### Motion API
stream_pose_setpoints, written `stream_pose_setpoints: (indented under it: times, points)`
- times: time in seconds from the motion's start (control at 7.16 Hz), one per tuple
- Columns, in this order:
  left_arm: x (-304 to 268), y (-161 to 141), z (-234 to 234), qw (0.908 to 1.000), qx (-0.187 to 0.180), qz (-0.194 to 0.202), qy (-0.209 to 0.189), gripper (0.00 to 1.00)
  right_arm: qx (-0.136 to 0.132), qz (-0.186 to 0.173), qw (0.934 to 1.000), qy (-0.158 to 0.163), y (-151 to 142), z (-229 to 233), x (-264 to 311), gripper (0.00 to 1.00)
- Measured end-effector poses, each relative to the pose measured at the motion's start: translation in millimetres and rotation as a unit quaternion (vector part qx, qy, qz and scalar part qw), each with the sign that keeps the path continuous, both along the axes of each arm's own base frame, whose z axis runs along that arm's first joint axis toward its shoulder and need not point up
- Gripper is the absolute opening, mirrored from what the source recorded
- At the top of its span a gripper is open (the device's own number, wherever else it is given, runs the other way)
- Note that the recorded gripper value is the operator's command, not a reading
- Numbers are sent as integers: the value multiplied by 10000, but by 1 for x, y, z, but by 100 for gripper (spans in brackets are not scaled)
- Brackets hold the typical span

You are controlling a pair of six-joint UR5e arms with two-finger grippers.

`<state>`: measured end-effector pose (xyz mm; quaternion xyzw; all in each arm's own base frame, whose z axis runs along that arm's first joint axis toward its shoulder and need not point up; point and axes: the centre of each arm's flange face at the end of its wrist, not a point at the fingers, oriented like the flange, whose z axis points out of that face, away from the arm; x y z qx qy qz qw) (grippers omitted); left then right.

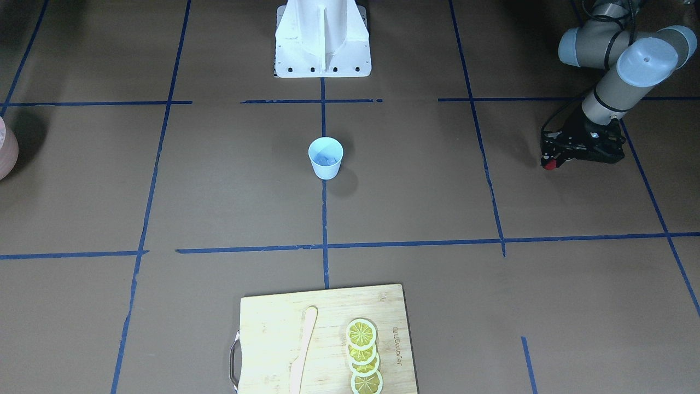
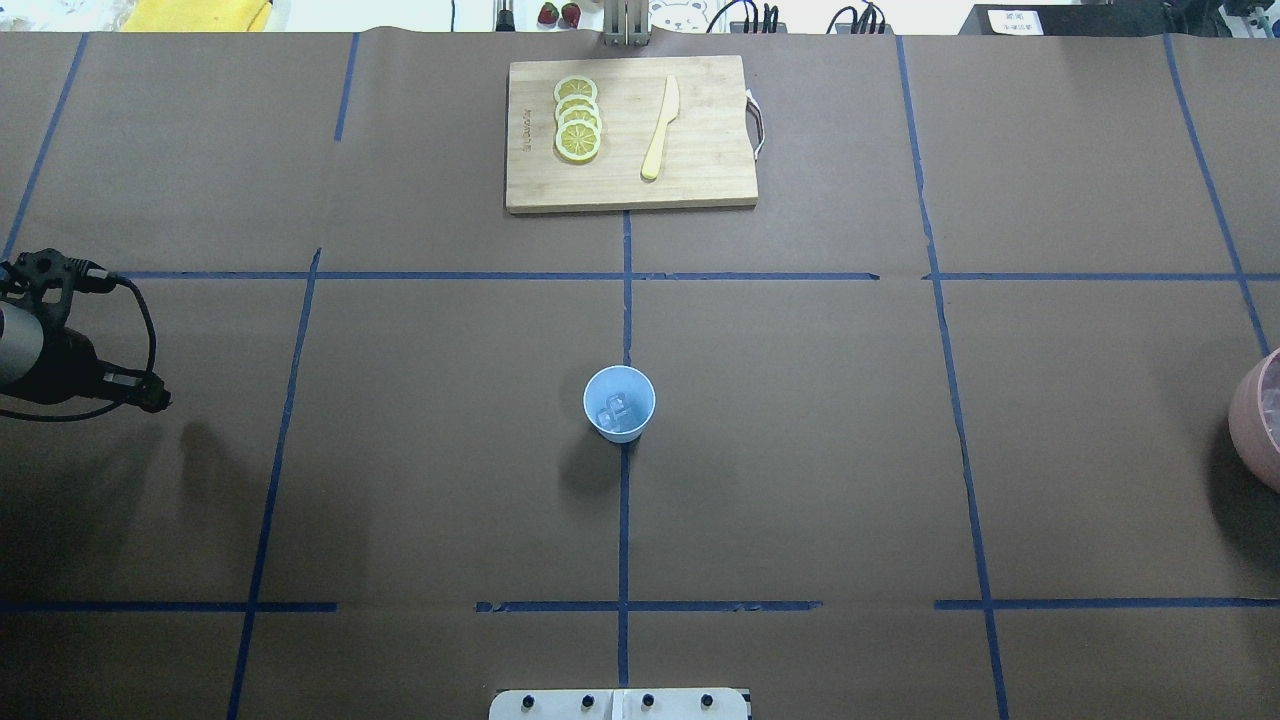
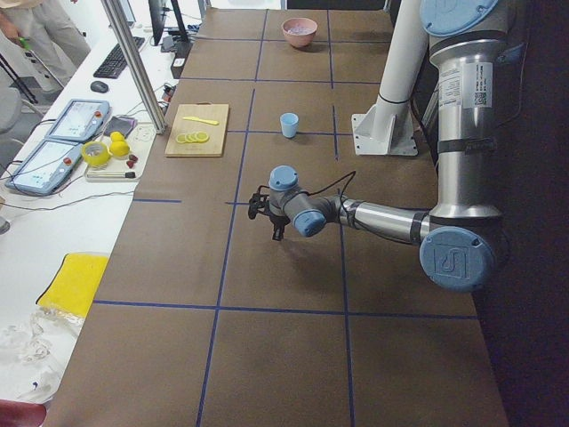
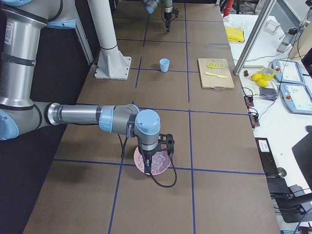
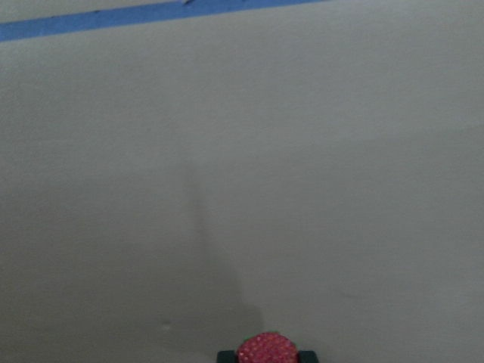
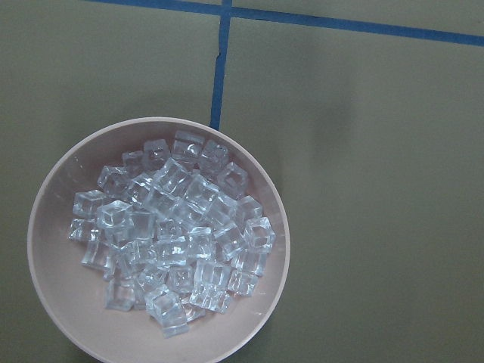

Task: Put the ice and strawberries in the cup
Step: 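Carry the strawberry with the left gripper over the light-blue cup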

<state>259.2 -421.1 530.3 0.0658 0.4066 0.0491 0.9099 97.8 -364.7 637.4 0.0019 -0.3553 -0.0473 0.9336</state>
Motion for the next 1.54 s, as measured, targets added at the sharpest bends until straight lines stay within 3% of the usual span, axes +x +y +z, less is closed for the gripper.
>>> stream_pose_setpoints:
  times: [0.28, 0.7, 1.26, 1.54]
  points:
    - [-5, 6, -78, 9998, -157, -33, -77, 0, 11, 0, 10000, 1, 0, -1, 0, 99]
    - [19, -7, -192, 9972, -568, -467, 124, 0, 26, -2, 10000, 2, 0, -2, 0, 99]
    - [157, 28, -334, 9837, -1359, -1166, 164, 0, 40, 1, 10000, 3, 0, -3, 0, 99]
    - [222, 19, -382, 9720, -1696, -1615, 169, 5, 45, 1, 10000, 8, -1, -4, 0, 99]
